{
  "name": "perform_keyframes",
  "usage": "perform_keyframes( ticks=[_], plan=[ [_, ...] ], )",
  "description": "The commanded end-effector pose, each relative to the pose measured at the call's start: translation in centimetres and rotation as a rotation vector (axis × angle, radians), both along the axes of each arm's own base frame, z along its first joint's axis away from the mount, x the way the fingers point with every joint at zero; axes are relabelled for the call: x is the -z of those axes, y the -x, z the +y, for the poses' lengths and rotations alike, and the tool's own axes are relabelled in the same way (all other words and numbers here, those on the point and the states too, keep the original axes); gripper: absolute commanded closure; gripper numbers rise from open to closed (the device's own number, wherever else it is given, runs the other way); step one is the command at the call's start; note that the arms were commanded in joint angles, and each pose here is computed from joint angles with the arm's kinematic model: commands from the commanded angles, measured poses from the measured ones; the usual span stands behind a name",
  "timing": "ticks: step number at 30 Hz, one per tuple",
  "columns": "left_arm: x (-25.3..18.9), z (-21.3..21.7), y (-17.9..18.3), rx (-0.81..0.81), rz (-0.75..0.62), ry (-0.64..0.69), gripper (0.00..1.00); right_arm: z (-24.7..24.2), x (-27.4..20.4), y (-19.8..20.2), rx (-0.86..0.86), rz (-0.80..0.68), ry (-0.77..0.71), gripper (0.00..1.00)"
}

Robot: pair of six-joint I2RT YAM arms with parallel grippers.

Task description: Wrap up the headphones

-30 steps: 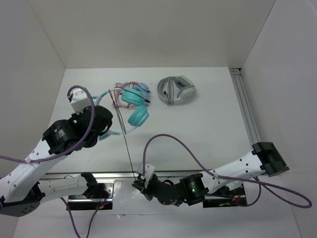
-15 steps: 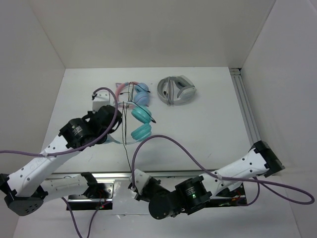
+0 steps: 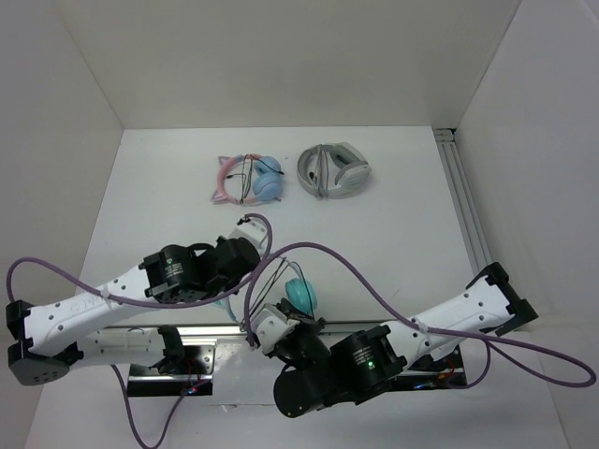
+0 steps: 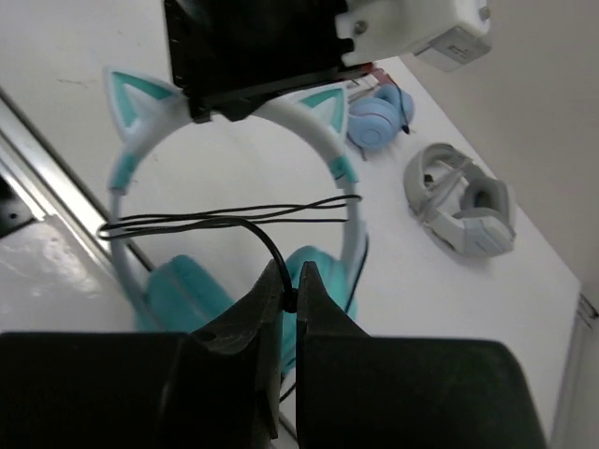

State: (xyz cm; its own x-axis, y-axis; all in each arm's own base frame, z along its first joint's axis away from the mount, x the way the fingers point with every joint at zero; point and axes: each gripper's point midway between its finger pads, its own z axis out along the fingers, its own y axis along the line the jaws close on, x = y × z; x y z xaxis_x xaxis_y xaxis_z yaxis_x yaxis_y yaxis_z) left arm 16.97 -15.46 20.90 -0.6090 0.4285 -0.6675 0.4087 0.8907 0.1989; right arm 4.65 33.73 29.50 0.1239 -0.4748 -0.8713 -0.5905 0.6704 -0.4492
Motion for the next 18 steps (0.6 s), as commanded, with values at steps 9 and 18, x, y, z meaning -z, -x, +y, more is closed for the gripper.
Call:
perform_keyframes(
  ticks=[9, 18],
  plan=[
    [-3.4, -3.1, 5.1, 0.345, 0.094, 0.251, 1.00, -4.3, 0.2, -2.3, 0.182, -0.136, 0.035, 1.00],
    [-3.9, -4.2, 6.5, 0.462, 0.150, 0.252, 1.00, -6.2, 0.9, -3.4, 0.195, -0.081, 0.031, 0.97]
  ],
)
